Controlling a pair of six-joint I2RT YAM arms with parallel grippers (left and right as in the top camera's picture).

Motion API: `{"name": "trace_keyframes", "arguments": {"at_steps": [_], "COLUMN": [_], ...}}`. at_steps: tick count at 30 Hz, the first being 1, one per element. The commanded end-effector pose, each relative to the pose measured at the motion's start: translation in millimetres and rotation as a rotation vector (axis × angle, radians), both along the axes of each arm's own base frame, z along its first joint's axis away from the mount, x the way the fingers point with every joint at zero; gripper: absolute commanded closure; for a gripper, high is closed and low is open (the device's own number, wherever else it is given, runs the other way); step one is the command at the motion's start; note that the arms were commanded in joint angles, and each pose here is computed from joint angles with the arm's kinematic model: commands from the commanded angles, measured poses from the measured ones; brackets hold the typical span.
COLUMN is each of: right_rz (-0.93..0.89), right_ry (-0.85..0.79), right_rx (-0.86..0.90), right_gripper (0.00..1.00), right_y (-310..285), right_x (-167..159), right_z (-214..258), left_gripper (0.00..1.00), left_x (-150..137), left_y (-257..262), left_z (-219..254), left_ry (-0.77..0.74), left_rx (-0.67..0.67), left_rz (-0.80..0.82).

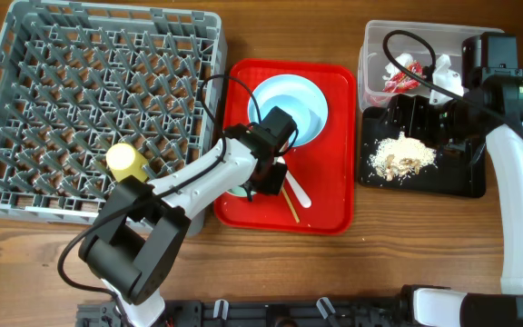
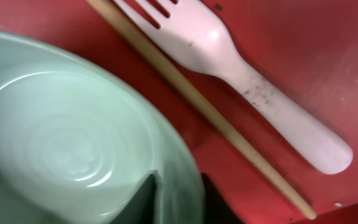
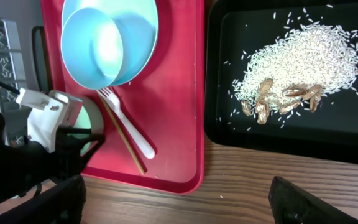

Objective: Sort waste into correct bins and load items into the dishwasher rack
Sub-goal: 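Grasp the green bowl on the tray with the left gripper, then set the green bowl upside down in the dish rack with the left gripper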

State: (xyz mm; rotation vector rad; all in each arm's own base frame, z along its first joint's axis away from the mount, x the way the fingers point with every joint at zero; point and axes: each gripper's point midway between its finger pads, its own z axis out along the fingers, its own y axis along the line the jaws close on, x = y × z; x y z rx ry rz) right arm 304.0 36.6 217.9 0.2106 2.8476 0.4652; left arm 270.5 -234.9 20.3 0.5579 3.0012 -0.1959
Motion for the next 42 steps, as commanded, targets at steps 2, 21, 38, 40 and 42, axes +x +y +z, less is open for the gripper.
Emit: {"name": "trace_keyframes", "arguments": {"at_steps": [2, 21, 38, 40, 42], "right_rz": [-0.003, -0.002, -0.003, -0.002, -0.003], "right_ry": [-0.011, -0.005, -0.004, -0.004, -0.004], "right_rx": [-0.006, -0.006, -0.006, -0.006, -0.005], "right_gripper": [0.05, 0.05, 0.05, 0.05, 0.05], "right_y": [-1.8, -1.8, -1.8, -1.8, -1.7], "right_x": [0.9, -0.5, -0.5, -0.6, -0.6], "right_z": [3.5, 3.1, 3.1, 3.0, 3.1], "left_gripper": [0.96, 0.96, 0.96, 0.96, 0.96], "left_x": [5.1, 90.6, 152.6, 157.5, 161.1], "left_y": [0.1, 61.9, 197.9, 208.2, 214.7], "left_z": [0.8, 224.6, 220.6, 206.7, 194.3], "left_ry": [-0.026, -0.471, -0.424, -0.398, -0.376], "left_rx": [0.014, -0.500, -1.165, -1.213, -1.236], "left_rz": [-0.005, 0.106, 0.162, 0.183, 0.206]}}
